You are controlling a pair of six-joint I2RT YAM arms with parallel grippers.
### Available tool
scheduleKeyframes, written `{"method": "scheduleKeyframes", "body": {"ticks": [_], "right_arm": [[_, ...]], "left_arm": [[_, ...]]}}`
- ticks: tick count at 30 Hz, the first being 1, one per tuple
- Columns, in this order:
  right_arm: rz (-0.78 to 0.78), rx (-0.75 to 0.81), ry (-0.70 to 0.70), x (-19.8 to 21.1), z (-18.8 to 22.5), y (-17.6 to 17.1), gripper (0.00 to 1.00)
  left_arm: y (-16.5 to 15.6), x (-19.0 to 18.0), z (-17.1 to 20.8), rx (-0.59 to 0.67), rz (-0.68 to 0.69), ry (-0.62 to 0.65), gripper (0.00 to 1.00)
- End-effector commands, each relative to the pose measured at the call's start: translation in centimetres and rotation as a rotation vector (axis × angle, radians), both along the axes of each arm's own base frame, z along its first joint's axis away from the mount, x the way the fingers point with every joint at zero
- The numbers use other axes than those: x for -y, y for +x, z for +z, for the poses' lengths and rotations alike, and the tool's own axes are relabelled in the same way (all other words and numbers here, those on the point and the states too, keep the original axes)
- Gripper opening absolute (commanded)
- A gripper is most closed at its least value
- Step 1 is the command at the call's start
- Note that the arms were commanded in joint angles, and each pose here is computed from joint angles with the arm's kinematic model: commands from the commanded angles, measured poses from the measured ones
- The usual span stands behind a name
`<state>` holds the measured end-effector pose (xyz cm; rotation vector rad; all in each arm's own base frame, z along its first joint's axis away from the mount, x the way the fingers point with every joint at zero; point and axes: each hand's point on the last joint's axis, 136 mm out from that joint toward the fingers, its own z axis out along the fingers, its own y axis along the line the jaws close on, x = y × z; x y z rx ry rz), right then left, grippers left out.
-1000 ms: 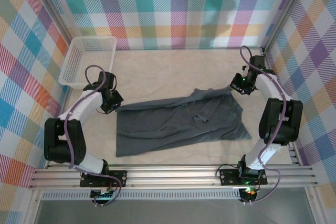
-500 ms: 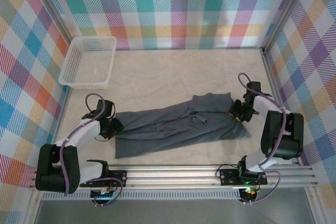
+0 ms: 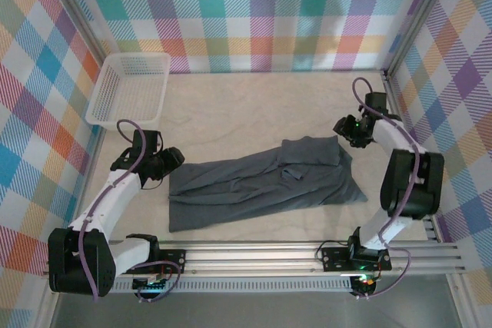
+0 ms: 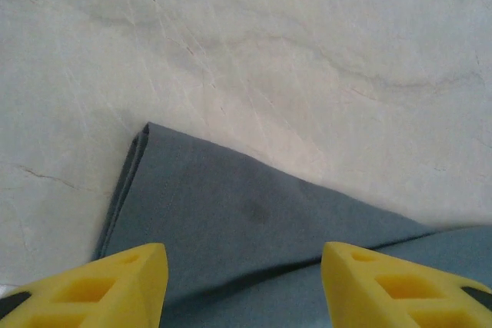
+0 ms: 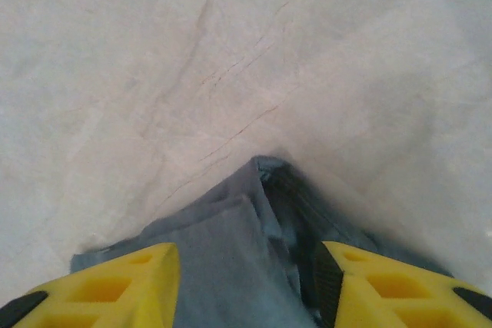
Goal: Fold the inside-out t-shirt
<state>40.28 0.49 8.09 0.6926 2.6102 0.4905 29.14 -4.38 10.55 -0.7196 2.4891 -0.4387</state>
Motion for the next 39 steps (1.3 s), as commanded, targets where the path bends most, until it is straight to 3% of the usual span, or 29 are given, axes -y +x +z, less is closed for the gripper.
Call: {"method": "scheduleKeyframes", "body": {"ticks": [1,4,8,13,19,20,22,25,27,30,35,39], "right_arm": [[0.056,-0.028,0.056,-2.1,-0.3,0.8,0.44],[0.054,-0.043,0.072,-2.6,-0.7,0.7,0.31],[0.050,-0.032,0.054,-2.4,0.4,0.3,0.01],[0.046,0.066,-0.001,-1.8,4.1,-2.4,0.00],[-0.099,0.289,-0.001,-1.5,5.2,-13.5,0.00],[-0.112,0.335,0.012,-1.6,5.0,-14.8,0.11],[-0.110,0.434,0.019,-1.8,5.3,-16.6,0.54],[-0.125,0.529,-0.038,-0.9,7.9,-16.7,0.77],[-0.081,0.562,-0.043,-1.3,9.5,-15.4,0.79],[0.042,0.478,0.037,-3.4,9.5,-12.5,0.77],[0.222,0.159,0.130,-7.2,5.0,-7.7,0.70],[0.302,0.024,0.116,-9.0,1.8,-4.9,0.68]], "left_arm": [[0.1,0.0,0.5,0.012,-0.012,-0.003,0.56],[-0.3,-0.5,-0.1,-0.016,0.011,0.018,0.56],[-0.6,-1.0,-1.0,-0.056,0.021,0.041,0.56],[-0.3,-0.9,-1.3,-0.066,0.016,0.046,0.56],[0.6,-0.8,-1.5,-0.056,0.016,0.045,0.56],[0.7,-0.8,-1.7,-0.056,0.016,0.043,0.56],[1.1,-0.7,-2.0,-0.058,0.010,0.040,0.56],[1.6,-0.2,-1.9,-0.063,-0.013,0.034,0.55],[1.8,-0.1,-1.4,-0.054,-0.025,0.040,0.55],[2.2,0.6,-0.3,-0.005,-0.053,0.014,0.55],[2.1,4.1,1.9,0.117,-0.173,-0.088,0.59],[1.7,8.1,4.0,0.222,-0.317,-0.149,0.65]]}}
